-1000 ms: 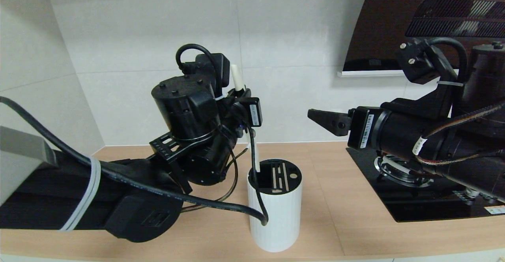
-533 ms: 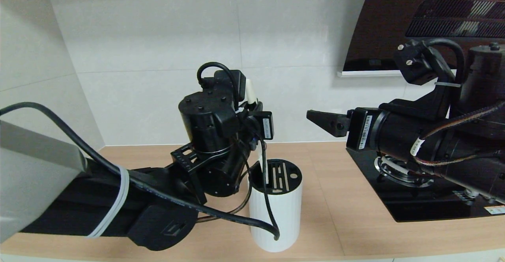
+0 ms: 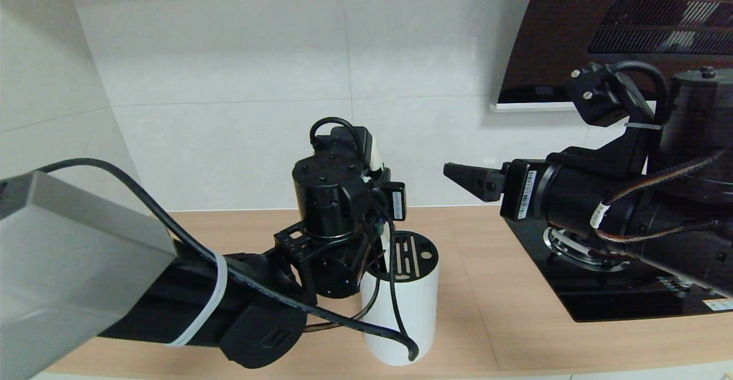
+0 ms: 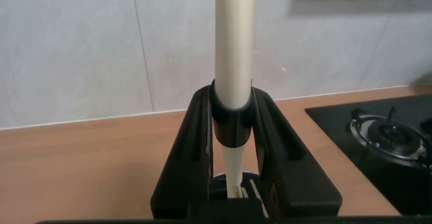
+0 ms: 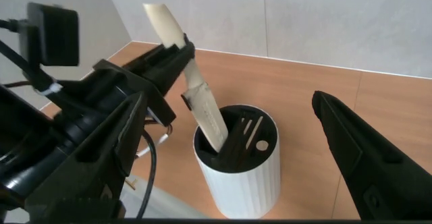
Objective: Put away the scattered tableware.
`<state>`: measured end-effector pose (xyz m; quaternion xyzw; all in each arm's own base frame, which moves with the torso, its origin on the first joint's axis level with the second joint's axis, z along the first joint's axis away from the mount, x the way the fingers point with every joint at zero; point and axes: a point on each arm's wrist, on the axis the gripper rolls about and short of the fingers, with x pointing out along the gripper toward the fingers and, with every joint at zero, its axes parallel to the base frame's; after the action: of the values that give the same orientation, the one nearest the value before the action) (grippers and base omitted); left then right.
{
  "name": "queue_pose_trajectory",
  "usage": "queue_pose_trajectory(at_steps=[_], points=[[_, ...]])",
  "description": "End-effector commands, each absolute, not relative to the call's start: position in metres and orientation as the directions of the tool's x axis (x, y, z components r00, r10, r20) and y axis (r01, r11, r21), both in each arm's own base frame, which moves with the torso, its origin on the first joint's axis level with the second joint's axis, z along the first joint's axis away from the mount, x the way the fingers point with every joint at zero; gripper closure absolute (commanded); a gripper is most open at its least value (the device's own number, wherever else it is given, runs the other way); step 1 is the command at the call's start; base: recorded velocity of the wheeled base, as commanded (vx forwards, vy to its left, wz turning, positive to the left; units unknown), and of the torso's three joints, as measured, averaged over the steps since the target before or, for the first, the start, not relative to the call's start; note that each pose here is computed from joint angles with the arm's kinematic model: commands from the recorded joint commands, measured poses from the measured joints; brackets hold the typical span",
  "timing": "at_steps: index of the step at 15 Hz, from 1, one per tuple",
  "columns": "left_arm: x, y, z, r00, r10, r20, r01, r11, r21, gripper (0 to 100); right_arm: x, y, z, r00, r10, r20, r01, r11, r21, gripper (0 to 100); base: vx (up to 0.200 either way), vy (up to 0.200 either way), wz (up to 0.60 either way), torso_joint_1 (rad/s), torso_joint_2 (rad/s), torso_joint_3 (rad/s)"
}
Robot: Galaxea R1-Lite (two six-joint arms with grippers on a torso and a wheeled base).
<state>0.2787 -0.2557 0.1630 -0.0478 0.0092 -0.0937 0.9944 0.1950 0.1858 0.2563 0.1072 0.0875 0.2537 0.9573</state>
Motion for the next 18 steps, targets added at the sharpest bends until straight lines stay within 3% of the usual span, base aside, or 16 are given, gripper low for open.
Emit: queue_pose_trajectory(at_steps=[1,10,18], points=[[0.281,-0.259,0.149,0.981,-0.188,-0.043,0.184,0.979,-0.081,100,0.197,0.188,0.252,0.856,0.502,-0.127,-0.465,0.853,0.237,0,0.000,0.000,0.00,0.000,0.00,0.000],[0.285,-0.267,0.096,0.967,-0.181,-0.179,0.180,0.983,-0.023,100,0.196,0.187,0.252,0.857,0.499,-0.126,-0.463,0.855,0.235,0,0.000,0.000,0.00,0.000,0.00,0.000],[0.282,-0.269,0.090,0.963,-0.189,-0.194,0.191,0.982,-0.012,100,0.196,0.187,0.252,0.857,0.499,-0.126,-0.463,0.855,0.235,0,0.000,0.000,0.00,0.000,0.00,0.000]])
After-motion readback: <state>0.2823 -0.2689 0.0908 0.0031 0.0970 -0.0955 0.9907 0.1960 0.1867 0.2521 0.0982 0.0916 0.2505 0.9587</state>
